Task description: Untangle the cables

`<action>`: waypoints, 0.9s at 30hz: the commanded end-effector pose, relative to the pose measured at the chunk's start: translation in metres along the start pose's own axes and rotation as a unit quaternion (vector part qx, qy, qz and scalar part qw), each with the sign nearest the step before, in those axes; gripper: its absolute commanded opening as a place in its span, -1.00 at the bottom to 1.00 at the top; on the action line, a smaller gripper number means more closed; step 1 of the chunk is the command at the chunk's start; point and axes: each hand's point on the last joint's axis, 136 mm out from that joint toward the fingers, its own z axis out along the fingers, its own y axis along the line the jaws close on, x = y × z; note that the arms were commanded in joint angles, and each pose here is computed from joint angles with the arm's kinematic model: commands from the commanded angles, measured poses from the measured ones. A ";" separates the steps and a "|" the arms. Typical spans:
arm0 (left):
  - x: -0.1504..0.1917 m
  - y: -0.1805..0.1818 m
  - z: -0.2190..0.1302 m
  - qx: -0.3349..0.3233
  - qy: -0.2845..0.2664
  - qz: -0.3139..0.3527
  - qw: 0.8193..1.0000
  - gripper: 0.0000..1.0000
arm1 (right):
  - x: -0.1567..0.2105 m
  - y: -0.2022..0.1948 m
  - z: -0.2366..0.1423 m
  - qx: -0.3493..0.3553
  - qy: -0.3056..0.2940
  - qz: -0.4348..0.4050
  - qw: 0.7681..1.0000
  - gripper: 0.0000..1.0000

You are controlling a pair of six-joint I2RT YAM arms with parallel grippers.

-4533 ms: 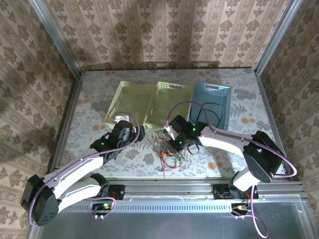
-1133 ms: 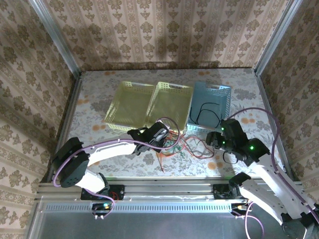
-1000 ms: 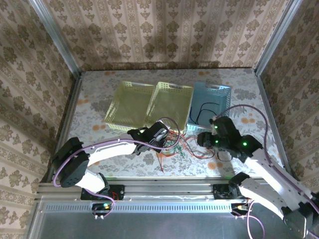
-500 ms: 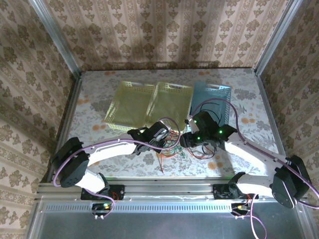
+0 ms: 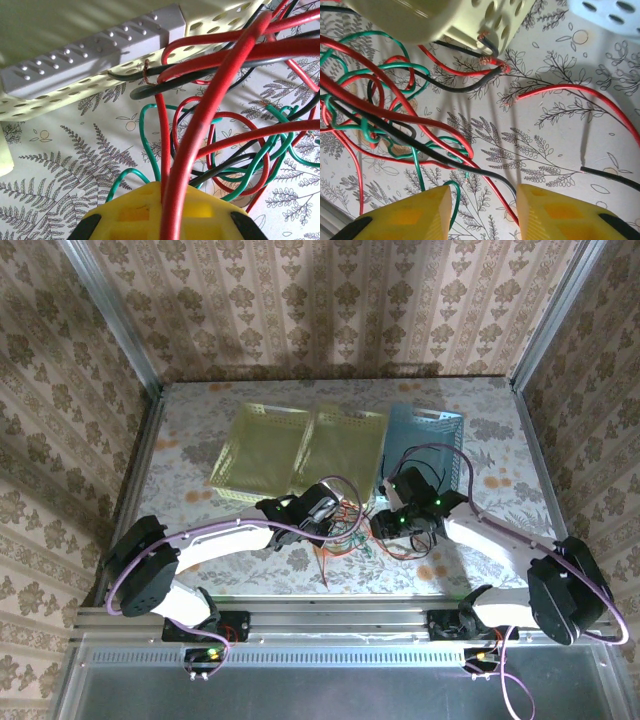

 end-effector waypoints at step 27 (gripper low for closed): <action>-0.006 -0.003 0.000 -0.001 0.000 0.008 1.000 -1.00 | -0.023 -0.011 0.000 0.038 -0.057 0.008 0.998 -0.94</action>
